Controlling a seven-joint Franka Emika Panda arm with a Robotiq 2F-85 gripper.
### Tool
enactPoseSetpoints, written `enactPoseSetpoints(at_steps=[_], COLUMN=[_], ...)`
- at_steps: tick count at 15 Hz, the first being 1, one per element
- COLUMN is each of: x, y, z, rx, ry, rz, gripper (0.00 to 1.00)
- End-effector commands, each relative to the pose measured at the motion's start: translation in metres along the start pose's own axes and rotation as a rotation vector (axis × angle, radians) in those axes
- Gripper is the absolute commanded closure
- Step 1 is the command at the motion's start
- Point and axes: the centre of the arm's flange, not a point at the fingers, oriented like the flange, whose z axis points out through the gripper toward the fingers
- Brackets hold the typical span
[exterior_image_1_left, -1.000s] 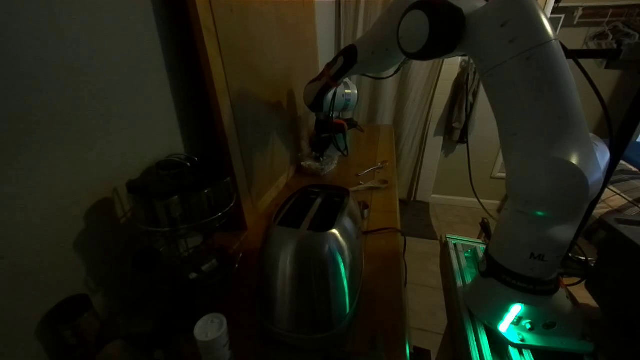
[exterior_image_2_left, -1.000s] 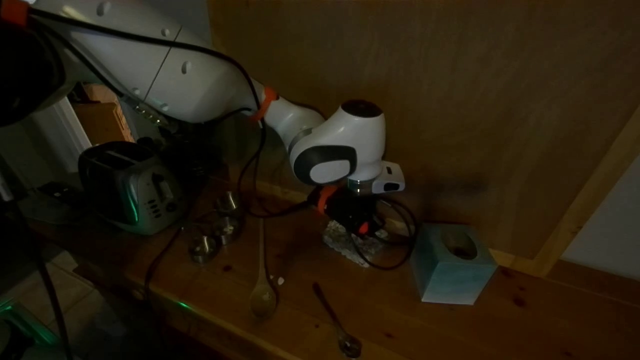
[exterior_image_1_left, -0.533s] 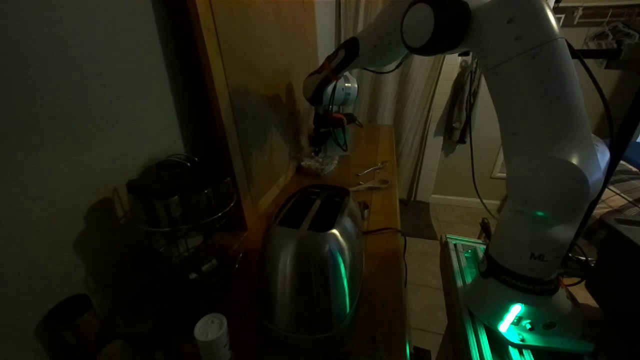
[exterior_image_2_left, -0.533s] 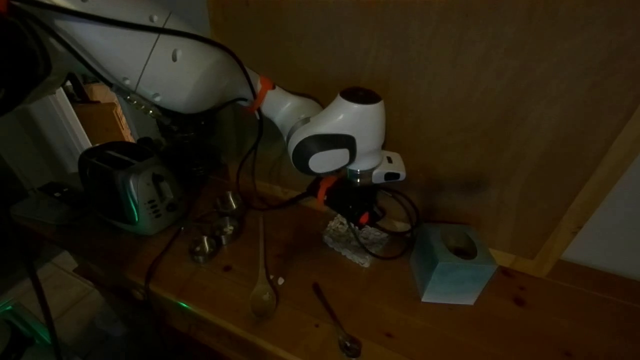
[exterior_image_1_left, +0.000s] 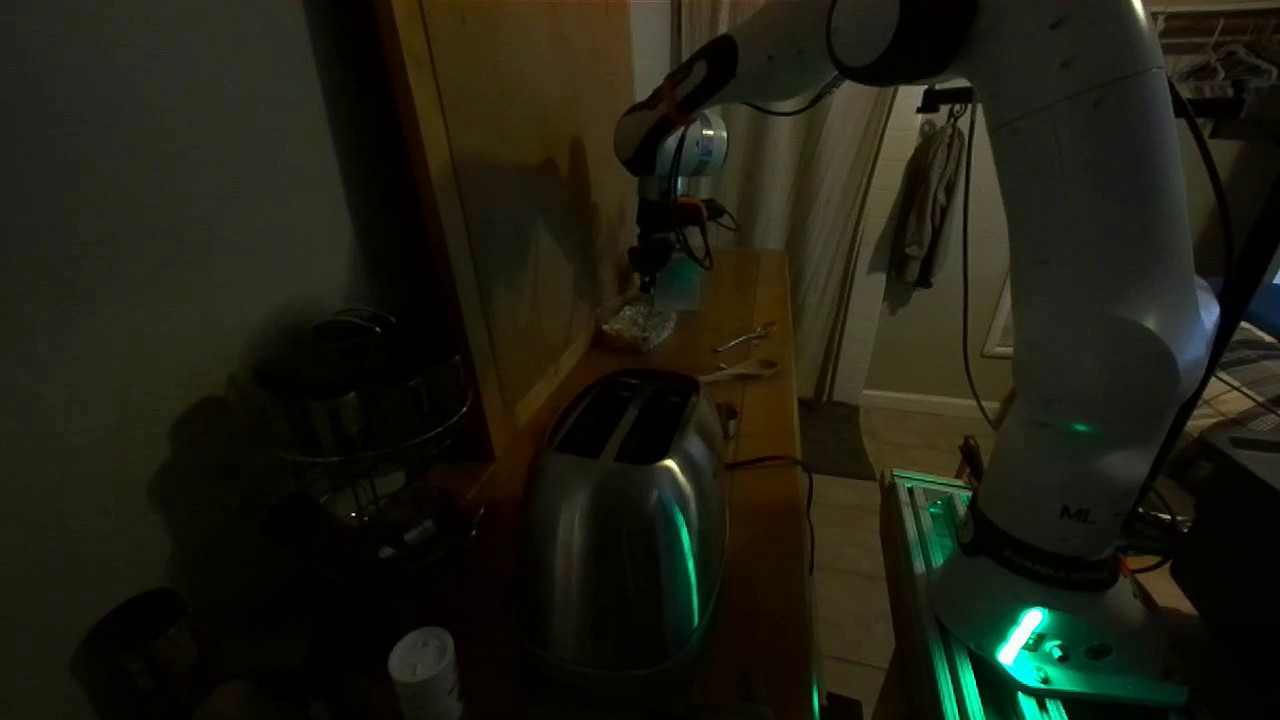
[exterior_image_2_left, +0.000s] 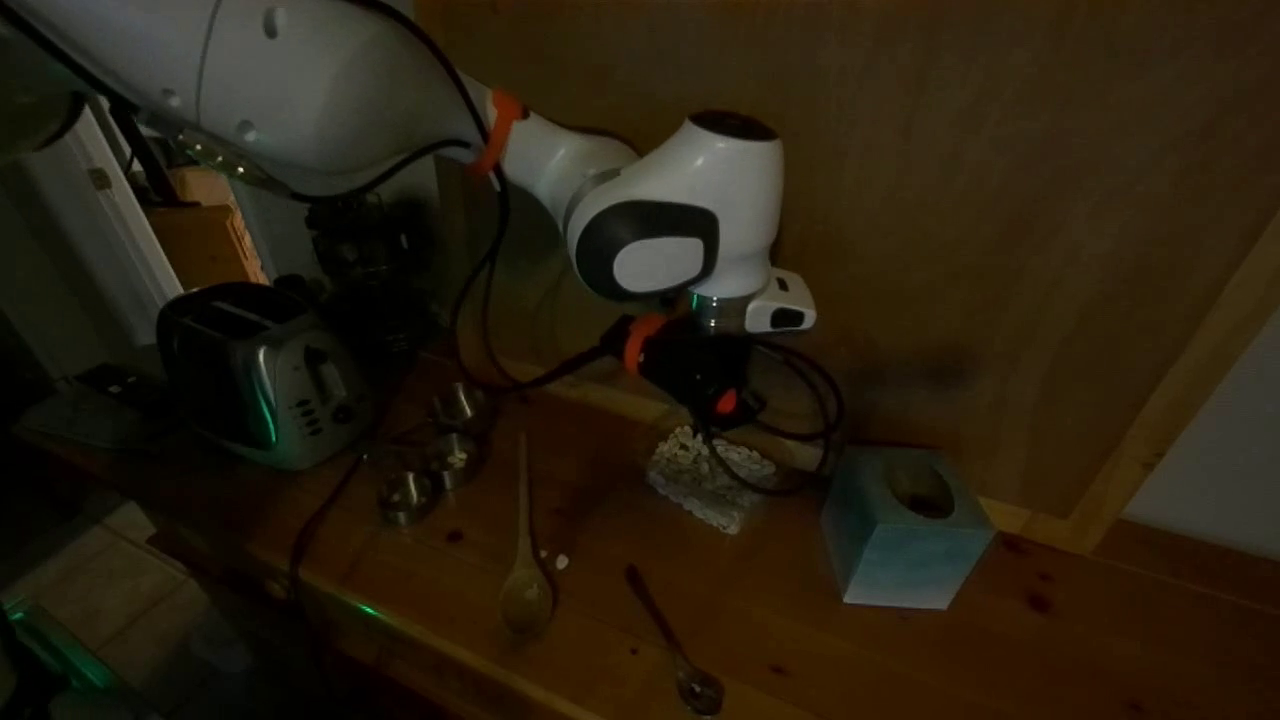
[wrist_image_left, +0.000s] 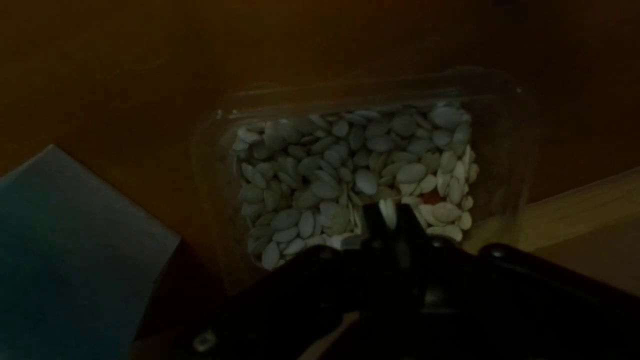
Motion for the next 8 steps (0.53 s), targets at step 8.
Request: enactPoseSetpoints(at_steps=[8], x=[-0.083], y=[-0.006], z=[-0.011], rx=[0.087], ry=[-0.346], rz=[-0.036], gripper=[0.96])
